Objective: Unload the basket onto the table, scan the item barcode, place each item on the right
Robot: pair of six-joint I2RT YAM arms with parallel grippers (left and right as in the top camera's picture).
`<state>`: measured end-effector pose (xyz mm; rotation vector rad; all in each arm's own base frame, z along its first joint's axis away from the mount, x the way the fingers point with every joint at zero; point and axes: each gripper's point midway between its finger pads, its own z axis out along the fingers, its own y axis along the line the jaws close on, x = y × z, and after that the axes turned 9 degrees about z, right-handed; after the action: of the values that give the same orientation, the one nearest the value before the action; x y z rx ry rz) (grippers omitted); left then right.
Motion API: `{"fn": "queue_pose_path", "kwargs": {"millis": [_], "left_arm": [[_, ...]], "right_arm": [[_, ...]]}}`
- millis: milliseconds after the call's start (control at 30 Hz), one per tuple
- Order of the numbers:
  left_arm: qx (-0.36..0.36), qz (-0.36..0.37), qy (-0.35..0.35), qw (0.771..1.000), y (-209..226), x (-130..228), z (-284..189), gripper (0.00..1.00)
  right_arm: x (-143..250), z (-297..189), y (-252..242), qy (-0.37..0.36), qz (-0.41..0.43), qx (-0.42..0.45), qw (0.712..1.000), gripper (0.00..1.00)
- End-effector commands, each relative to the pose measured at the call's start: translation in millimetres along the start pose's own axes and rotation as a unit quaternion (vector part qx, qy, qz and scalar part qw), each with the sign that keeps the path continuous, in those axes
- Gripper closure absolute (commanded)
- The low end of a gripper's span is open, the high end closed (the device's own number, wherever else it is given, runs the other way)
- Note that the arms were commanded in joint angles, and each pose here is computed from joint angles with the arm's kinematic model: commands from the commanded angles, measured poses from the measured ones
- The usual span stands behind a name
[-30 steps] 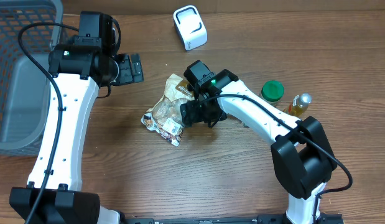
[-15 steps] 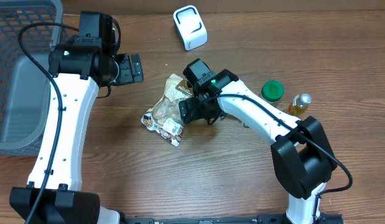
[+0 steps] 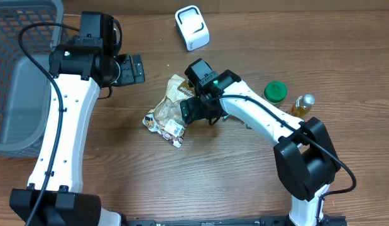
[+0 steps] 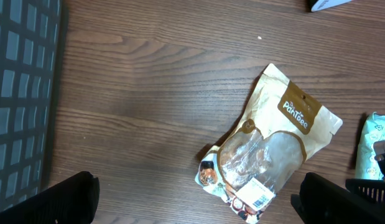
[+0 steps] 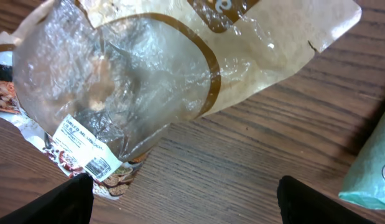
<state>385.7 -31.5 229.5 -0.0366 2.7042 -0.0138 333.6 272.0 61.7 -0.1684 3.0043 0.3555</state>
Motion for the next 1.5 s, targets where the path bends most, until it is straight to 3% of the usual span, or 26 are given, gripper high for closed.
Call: {"fn": "queue_pose_path", "kwargs": {"millis": [0, 1167, 1367, 1467], "left_arm": [[0.003, 0.007, 0.004, 1.000, -3.6, 0.7, 2.9, 0.00], [0.003, 0.007, 0.004, 1.000, -3.6, 0.8, 2.9, 0.00], [0.003, 0.007, 0.004, 1.000, -3.6, 0.7, 2.9, 0.00], [-0.002, 0.004, -0.069, 0.998, -2.9, -34.7, 0.6, 0.00]], "right_arm": [[-13.0, -12.7, 5.7, -0.029, -0.006, -0.010, 1.000, 0.09], [-20.9, -1.7, 8.5, -0.053, -0.006, -0.025, 0.998, 0.07], [-35.3, 5.6, 14.6, -0.091, -0.015, -0.044, 0.995, 0.05], [-55.8, -0.5, 26.2, -0.137, -0.055, -0.061, 0.987, 0.04]]}}
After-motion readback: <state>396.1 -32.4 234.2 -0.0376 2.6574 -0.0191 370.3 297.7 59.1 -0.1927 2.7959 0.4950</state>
